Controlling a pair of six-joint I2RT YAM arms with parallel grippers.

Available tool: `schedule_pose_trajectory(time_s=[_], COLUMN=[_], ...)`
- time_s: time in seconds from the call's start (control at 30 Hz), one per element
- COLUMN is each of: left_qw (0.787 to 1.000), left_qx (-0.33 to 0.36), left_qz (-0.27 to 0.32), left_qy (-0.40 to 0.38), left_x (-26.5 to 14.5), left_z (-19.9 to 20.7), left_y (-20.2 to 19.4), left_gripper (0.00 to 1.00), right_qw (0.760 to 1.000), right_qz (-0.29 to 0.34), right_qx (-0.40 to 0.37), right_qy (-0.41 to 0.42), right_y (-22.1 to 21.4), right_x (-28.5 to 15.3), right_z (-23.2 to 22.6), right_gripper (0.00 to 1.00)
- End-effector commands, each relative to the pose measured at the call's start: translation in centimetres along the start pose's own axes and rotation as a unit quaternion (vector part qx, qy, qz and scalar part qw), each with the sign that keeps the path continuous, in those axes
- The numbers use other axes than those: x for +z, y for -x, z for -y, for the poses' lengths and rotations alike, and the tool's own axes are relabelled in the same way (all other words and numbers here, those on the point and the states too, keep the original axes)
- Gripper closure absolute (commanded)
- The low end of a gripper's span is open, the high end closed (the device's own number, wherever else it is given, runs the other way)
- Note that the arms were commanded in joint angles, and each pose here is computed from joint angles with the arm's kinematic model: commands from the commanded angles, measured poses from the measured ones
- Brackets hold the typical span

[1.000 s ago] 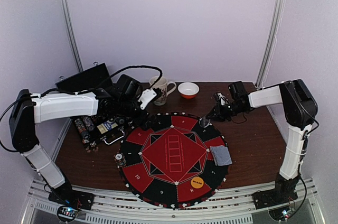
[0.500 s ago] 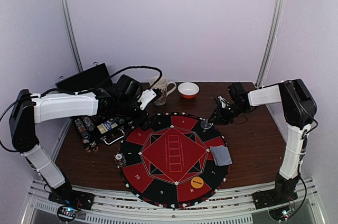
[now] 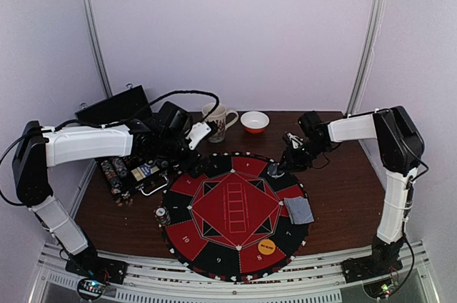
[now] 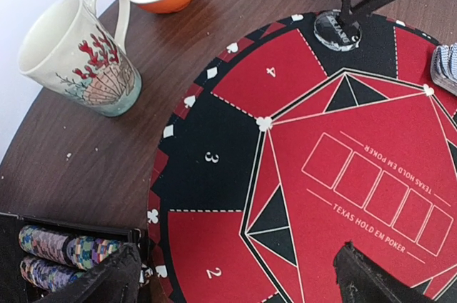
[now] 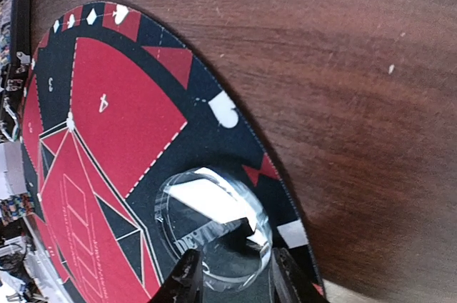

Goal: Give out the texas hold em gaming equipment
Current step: Place the dealer button at position 5.

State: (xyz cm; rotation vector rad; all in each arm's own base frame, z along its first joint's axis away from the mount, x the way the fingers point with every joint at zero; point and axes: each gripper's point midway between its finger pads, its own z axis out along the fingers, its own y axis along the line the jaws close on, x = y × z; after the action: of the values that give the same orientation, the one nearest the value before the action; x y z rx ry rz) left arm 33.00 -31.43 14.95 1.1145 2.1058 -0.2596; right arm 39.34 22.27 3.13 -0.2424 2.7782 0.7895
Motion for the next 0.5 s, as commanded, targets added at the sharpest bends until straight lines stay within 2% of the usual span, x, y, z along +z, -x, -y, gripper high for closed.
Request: schedule_pose_trajectory(time_s=[0.0, 0.2, 0.33, 0.47], left_qw=[1.0, 0.993, 0.977, 0.96], left_qx=[-0.018, -0.087, -0.145, -0.199], left_qz=[0.01, -0.073, -0.155, -0.198], left_qy=[-0.009, -0.017, -0.007, 0.005], left_x=[-1.5, -3.3, -5.3, -7.6], left_z=[0.1, 0.6, 1.0, 1.5], left_y=[1.4, -1.2, -4.5, -6.9], left_gripper=[0.02, 0.02, 0.02, 0.02], right_qw=[0.997, 0.987, 0.976, 0.964], right_qz=[0.018, 0.07, 0.115, 0.146], right_qx=[-0.021, -0.063, -0.093, -0.113], right_qy=[-0.069, -0.13, -0.159, -0.19], right_y=[1.3, 3.9, 6.0, 7.3], right_x=[-2.3, -6.6, -9.8, -12.1], right_z=[1.0, 0.3, -0.9, -1.5], right_gripper=[0.61, 0.43, 0.29, 0.14])
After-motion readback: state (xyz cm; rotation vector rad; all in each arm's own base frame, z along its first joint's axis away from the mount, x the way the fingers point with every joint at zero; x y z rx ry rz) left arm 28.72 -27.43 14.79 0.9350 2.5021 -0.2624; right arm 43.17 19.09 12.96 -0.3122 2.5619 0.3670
